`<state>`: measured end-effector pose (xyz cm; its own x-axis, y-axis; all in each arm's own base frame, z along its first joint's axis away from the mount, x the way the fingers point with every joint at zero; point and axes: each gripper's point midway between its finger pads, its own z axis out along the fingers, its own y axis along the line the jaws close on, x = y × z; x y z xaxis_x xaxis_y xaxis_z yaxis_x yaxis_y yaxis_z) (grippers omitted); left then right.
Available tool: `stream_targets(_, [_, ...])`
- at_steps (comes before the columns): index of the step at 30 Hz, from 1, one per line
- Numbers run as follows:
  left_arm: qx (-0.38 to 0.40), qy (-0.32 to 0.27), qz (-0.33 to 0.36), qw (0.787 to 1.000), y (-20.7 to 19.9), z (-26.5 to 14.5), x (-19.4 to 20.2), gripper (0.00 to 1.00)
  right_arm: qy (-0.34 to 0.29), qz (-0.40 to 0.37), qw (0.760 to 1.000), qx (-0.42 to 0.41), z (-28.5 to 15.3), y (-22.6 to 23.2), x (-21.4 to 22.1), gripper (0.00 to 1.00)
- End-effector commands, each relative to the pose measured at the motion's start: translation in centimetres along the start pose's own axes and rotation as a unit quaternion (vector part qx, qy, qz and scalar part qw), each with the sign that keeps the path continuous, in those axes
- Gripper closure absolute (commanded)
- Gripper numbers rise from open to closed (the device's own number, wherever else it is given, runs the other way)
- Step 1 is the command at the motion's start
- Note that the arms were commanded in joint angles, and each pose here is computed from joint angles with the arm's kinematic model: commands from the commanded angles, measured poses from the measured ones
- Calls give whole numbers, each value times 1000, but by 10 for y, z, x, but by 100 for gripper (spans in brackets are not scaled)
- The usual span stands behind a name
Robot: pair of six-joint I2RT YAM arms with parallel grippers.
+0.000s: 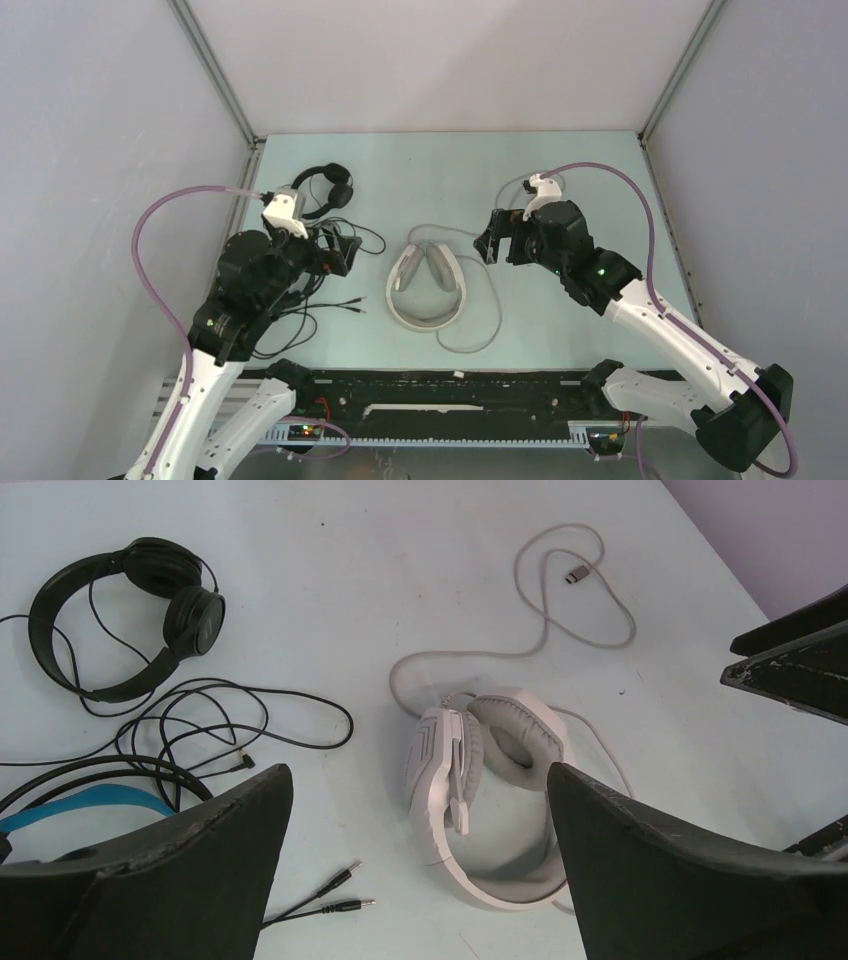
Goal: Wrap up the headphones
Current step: Pick up the headphones from the center of the board.
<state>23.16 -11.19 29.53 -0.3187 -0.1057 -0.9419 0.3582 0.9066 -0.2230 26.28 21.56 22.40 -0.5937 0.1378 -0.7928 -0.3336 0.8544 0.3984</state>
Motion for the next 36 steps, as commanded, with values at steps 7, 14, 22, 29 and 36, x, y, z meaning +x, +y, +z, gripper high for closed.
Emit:
stream_targets(7, [-1, -15, 2, 1000, 1, 1, -2, 0, -18, 6, 1000, -16, 1, 13, -17, 0])
stream_targets(14, [-41, -26, 0, 999, 15, -3, -6, 0, 17, -25, 998, -60, 14, 27, -2, 1])
stream_targets(22, [-54, -43, 4, 998, 19, -9, -12, 0, 100, -112, 987, -56, 67, 29, 41, 15])
stream_targets(29, [-55, -51, 3, 997, 20, -12, -14, 0, 138, -171, 975, 27, 111, 21, 64, 8])
stream_targets(36, [-57, -50, 4, 997, 20, -11, -12, 0, 153, -183, 970, 47, 135, 12, 75, 11])
